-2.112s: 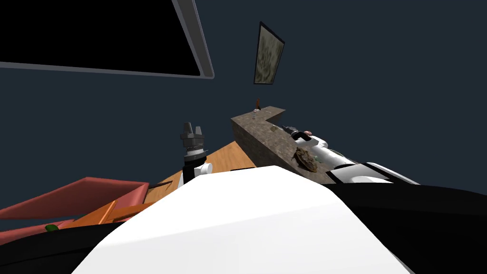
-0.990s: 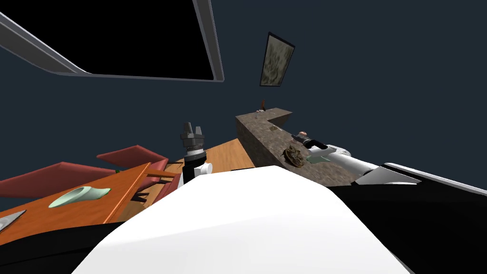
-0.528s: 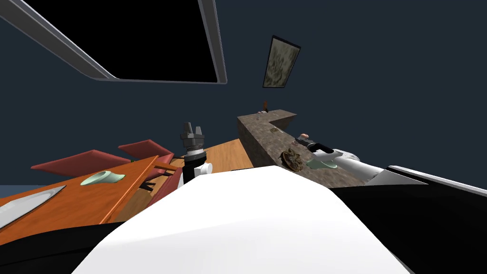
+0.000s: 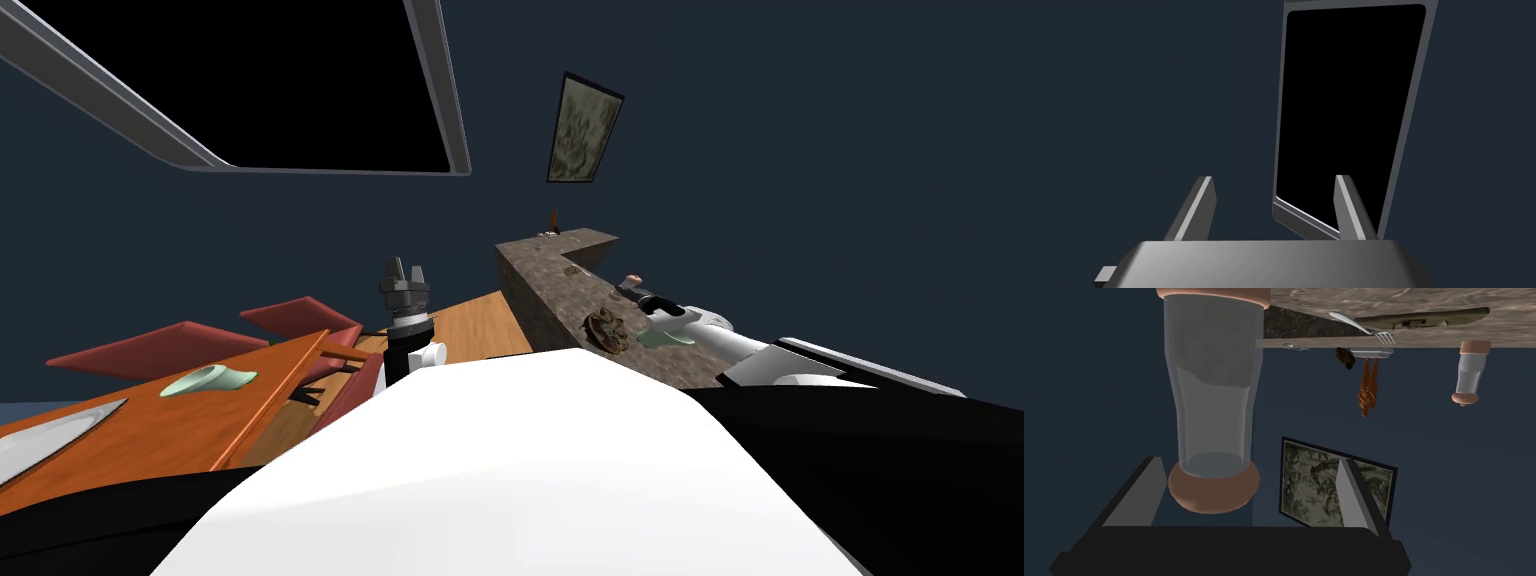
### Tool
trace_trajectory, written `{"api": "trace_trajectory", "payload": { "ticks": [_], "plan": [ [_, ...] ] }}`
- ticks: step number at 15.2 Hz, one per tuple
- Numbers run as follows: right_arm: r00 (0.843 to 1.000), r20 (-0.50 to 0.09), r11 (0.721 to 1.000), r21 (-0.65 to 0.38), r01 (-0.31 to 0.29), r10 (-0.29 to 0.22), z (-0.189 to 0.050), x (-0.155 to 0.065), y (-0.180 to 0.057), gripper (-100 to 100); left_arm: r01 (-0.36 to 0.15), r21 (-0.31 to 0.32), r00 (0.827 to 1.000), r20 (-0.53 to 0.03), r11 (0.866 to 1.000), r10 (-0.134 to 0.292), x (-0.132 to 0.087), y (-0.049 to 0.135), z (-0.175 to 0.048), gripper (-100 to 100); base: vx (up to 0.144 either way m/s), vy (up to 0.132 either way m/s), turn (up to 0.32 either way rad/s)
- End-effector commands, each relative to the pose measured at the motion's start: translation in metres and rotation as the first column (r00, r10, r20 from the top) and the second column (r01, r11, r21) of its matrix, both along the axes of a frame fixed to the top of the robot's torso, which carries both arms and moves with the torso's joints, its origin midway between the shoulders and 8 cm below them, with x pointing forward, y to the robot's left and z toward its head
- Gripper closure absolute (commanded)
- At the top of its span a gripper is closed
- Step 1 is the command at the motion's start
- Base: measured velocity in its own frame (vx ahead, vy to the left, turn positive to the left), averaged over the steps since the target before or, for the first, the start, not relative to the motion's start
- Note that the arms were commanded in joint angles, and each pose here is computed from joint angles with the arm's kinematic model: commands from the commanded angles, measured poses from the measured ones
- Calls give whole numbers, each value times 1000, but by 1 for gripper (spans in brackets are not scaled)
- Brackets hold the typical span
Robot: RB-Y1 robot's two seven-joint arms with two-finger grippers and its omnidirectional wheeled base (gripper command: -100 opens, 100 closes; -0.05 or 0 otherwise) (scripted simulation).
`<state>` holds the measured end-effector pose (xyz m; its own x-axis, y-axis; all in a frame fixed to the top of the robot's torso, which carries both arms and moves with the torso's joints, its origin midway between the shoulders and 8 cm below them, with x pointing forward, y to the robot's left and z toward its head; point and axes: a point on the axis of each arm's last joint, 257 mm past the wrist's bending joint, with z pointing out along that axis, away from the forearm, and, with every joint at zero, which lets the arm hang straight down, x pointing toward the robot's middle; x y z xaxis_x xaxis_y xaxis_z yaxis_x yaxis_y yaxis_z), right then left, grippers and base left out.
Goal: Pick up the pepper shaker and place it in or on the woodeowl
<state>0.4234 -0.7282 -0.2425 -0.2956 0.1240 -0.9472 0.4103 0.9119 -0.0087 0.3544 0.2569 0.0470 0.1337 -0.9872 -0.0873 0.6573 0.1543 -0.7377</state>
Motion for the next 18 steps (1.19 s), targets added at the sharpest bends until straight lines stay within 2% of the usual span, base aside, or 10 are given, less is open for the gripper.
{"api": "trace_trajectory", "payload": {
  "ticks": [1,3,4,5,9,10,11,16,17,18],
  "plan": [
    [1000,-7,1000,-10,-14,14,1,4,3,-100,0,0,1000,0,1000,0,0,0,0,0,-20,-8,4],
    [999,-29,999,-39,-34,33,-1,4,5,-100,0,0,1000,0,1000,0,0,0,0,0,-4,-2,4],
    [1000,6,1000,7,-2,2,-3,14,6,-100,0,0,1000,0,1000,0,0,0,0,0,-22,-16,-85],
    [1000,18,1000,2,-12,12,4,23,8,-100,0,0,1000,0,1000,0,0,0,0,0,-42,-24,-87],
    [999,-21,998,-43,-46,46,0,23,12,-100,0,0,1000,0,1000,0,0,0,0,0,-18,-7,-1],
    [1000,14,1000,7,-15,15,-2,34,15,-100,0,0,1000,0,1000,0,0,0,0,0,-23,-10,-86],
    [999,25,1000,4,-24,24,5,42,17,-100,0,0,1000,0,1000,0,0,0,0,0,-42,-17,-82],
    [998,-17,997,-45,-58,57,1,42,21,-100,0,0,1000,0,1000,0,0,0,0,0,-14,-7,-2],
    [999,9,999,-5,-33,33,-2,53,25,-100,0,0,1000,0,1000,0,0,0,0,0,-21,-12,-87],
    [999,13,999,-10,-39,39,2,58,26,-100,0,0,1000,0,1000,0,0,0,0,0,-36,-20,-89]
  ]
}}
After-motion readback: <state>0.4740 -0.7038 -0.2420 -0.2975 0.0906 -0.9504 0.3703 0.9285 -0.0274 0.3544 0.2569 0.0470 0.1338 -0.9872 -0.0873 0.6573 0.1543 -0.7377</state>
